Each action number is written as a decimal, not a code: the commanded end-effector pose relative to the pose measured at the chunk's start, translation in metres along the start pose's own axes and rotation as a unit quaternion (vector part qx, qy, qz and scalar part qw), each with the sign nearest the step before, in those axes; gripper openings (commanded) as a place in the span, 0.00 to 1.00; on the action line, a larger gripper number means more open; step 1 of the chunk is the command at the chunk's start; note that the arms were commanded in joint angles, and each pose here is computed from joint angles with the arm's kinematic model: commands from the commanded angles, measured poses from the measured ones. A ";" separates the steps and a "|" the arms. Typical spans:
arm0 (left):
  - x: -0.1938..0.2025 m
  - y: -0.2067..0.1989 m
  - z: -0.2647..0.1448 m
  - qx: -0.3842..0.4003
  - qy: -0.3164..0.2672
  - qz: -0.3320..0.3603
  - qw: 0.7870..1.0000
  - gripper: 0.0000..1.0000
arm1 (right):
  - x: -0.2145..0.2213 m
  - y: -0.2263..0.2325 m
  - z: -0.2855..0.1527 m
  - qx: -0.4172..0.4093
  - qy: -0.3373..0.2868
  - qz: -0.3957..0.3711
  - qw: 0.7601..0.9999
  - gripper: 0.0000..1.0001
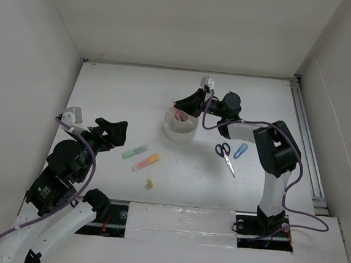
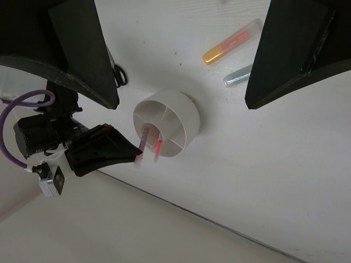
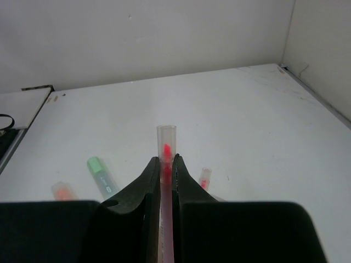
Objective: Sort the stationery into containers
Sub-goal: Place the stationery into the container
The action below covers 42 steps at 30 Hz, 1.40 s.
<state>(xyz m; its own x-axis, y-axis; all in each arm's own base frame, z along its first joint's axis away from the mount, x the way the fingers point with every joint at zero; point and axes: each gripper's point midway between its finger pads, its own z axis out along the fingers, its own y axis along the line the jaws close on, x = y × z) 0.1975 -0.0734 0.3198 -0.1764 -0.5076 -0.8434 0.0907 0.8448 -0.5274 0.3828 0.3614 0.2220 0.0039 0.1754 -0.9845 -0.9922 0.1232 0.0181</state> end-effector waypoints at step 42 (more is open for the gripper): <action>-0.002 -0.011 0.003 0.027 -0.004 0.008 1.000 0.99 | -0.064 0.009 -0.021 -0.002 -0.072 -0.038 0.997 0.62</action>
<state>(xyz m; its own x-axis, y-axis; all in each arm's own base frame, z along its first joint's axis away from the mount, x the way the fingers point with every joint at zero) 0.1963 -0.0784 0.3213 -0.1863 -0.4960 -0.8481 0.1217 0.8449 -0.5208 0.3782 0.3403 0.2363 -0.0510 0.2375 -0.9701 -0.9892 0.1215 0.0818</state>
